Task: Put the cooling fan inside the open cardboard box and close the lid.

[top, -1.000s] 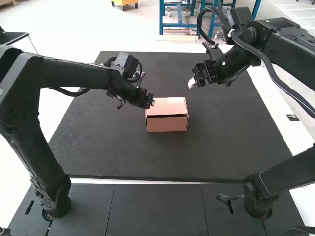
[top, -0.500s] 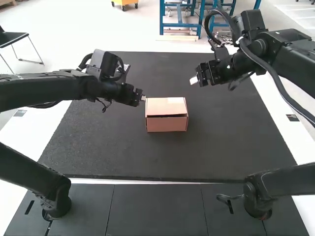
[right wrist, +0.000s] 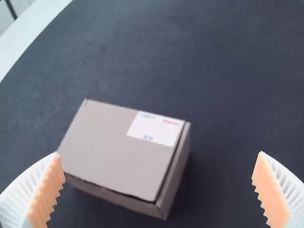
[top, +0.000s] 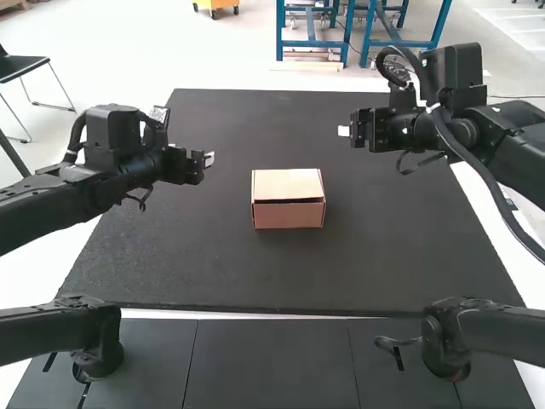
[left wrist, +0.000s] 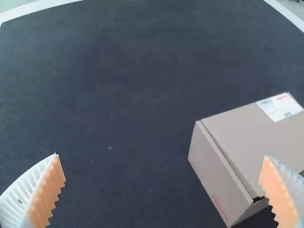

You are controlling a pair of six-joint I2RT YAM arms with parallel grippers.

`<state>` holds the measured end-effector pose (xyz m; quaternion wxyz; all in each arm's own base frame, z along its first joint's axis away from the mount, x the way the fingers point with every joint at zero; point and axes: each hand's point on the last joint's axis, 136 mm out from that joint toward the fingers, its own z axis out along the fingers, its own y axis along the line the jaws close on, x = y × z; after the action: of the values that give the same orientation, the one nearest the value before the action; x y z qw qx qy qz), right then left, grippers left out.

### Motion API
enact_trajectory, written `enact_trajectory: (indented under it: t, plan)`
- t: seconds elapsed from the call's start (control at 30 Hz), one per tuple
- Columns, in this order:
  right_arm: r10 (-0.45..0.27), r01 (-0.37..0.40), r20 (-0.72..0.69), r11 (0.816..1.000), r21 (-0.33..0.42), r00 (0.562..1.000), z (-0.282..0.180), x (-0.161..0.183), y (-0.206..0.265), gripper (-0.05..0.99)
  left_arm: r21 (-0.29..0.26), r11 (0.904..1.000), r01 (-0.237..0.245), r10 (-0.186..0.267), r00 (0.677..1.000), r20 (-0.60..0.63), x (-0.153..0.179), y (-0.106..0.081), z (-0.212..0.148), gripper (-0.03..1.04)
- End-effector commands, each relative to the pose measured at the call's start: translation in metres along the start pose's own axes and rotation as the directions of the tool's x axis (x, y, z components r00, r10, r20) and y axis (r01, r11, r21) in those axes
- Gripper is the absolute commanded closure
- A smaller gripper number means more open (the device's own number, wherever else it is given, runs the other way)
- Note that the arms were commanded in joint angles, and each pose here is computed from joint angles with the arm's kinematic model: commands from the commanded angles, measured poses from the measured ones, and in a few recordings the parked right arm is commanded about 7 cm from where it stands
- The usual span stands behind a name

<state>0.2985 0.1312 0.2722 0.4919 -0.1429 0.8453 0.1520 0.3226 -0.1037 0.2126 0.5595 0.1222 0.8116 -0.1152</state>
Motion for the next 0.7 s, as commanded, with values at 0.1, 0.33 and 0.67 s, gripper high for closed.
enact_trajectory:
  t: [0.1, 0.33, 0.67]
  plan:
    - [0.076, -0.084, 0.076, 0.992, 0.097, 0.994, -0.010, 0.018, -0.025, 0.03, 0.001, 0.9982, -0.060, 0.060, 0.994, 0.090, 0.006, 0.006, -0.016, 0.05]
    - [0.092, -0.130, 0.198, 0.973, 0.191, 0.976, -0.033, 0.043, -0.058, 0.03, -0.004, 0.9977, -0.068, 0.067, 0.977, 0.204, 0.009, 0.011, -0.034, 0.05]
    - [-0.024, -0.090, 0.348, 0.947, 0.310, 0.937, -0.058, 0.051, -0.087, 0.03, -0.078, 0.9929, -0.091, 0.114, 0.909, 0.402, 0.001, 0.022, -0.068, 0.05]
